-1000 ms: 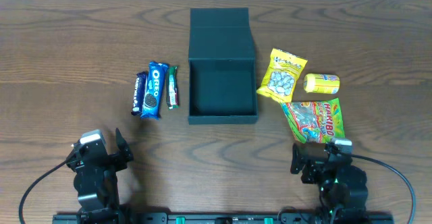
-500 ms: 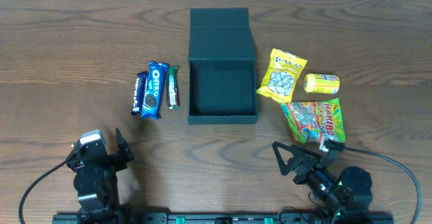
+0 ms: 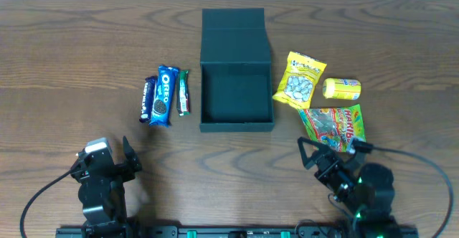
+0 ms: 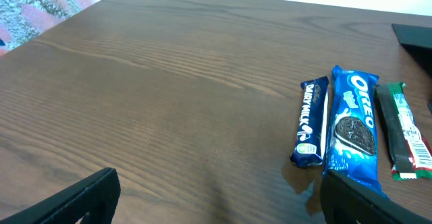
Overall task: Pack container
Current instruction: 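Reach right gripper to the Haribo bag and grasp it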
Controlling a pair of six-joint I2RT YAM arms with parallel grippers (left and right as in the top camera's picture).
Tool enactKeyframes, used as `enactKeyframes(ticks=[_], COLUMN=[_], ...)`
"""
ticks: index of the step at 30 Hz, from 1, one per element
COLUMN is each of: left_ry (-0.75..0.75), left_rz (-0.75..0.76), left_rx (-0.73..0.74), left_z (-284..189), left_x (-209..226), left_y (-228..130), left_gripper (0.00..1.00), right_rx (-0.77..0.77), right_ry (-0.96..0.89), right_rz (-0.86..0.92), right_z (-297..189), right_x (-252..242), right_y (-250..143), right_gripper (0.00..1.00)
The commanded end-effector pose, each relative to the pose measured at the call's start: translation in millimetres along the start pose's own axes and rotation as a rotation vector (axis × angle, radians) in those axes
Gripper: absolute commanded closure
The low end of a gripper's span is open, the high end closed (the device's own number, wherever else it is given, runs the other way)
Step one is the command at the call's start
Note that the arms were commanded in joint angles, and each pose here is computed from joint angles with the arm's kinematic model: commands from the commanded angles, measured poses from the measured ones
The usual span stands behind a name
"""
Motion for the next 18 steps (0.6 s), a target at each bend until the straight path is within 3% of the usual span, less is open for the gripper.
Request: enactKeyframes(ticks=[1,7,13,18], left_ry=[-0.004,-0.004,-0.004,-0.004], left_rz=[-0.001,-0.001,-0.001,-0.001], left_rx=[0.026,0.026,0.026,0.026], left_z=[2,2,2,2], left_x=[-1,-1,-1,-1], left_y=[-8,-8,-8,-8], left_gripper=[0.05,0.05,0.05,0.05], right_rx=[-0.093,-0.138,-0.014,0.063], right_ry=[-0.072,-0.395,-0.681,-0.8], right_rz=[-0.092,-0.003,0.174,0.265], right_z=[-7,7,46,71], right_x=[29,35,-1,-26], right_y=[26,63,77,86], right_gripper=[0.01,0.01,0.04,0.02])
Point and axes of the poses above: each gripper's point midway between its finger pads, its own z axis out along the fingers, its own x axis along the line the jaws close on, y = z × x, the point moved 8 cm from there along -z, back along the fingers, and after that the axes turned 7 degrees about z, right-handed, at the moved point
